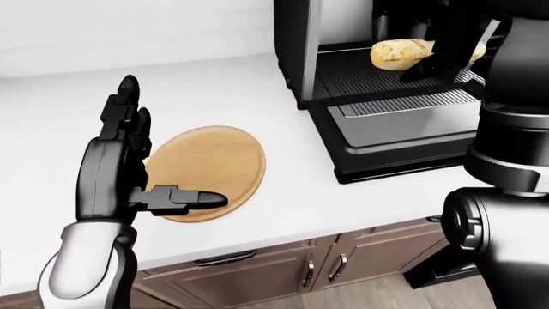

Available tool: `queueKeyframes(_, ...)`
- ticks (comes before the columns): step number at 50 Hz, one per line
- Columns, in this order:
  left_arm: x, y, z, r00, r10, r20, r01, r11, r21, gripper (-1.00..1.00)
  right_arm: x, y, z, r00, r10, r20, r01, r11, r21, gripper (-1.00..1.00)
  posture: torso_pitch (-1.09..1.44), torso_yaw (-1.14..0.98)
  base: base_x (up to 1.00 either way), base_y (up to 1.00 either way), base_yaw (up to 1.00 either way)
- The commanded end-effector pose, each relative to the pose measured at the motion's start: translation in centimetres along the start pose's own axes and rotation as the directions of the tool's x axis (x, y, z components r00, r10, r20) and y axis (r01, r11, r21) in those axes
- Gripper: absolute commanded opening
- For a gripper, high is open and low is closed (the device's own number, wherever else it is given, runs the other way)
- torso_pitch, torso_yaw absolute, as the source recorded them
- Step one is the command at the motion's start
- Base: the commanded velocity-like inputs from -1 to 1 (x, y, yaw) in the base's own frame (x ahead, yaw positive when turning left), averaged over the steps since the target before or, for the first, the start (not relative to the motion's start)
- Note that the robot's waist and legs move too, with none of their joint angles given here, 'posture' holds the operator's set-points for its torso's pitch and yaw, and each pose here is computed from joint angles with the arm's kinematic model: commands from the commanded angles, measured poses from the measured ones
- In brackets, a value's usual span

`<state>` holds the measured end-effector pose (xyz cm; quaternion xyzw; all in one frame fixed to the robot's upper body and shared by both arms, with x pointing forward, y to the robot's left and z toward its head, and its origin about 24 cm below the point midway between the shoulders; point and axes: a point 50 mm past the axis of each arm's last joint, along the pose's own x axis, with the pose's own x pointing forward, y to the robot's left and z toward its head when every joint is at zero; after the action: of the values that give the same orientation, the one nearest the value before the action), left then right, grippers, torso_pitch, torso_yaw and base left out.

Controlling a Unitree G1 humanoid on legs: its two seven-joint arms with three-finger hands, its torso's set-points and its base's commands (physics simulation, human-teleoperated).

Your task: Place the baguette on the rack of the toaster oven.

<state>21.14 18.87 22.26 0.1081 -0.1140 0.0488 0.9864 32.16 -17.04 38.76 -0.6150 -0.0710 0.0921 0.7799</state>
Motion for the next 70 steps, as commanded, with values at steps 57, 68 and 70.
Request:
queueKeyframes(57, -0.1, 0.3, 1.1, 0.998, 0.018, 0.065, -0.019, 1.000, 0.013, 1.00, 3.0, 1.0, -1.8, 1.000, -0.006, -0.024, 0.006, 1.000, 0.013, -0.59, 0.00, 0.00, 0.00, 0.00, 0.00)
queueKeyframes(68, -0.2, 0.4, 1.0, 0.998, 0.019, 0.063, -0.019, 1.000, 0.012, 1.00, 3.0, 1.2, -1.8, 1.000, 0.002, -0.025, -0.002, 1.000, 0.009, -0.07, 0.00, 0.00, 0.00, 0.00, 0.00)
queueKeyframes(70, -0.2, 0.4, 0.9, 0.998, 0.020, 0.062, -0.021, 1.000, 0.013, 1.00, 2.9, 1.2, -1.8, 1.000, 0.004, -0.024, -0.004, 1.000, 0.008, 0.04, 0.00, 0.00, 0.00, 0.00, 0.00)
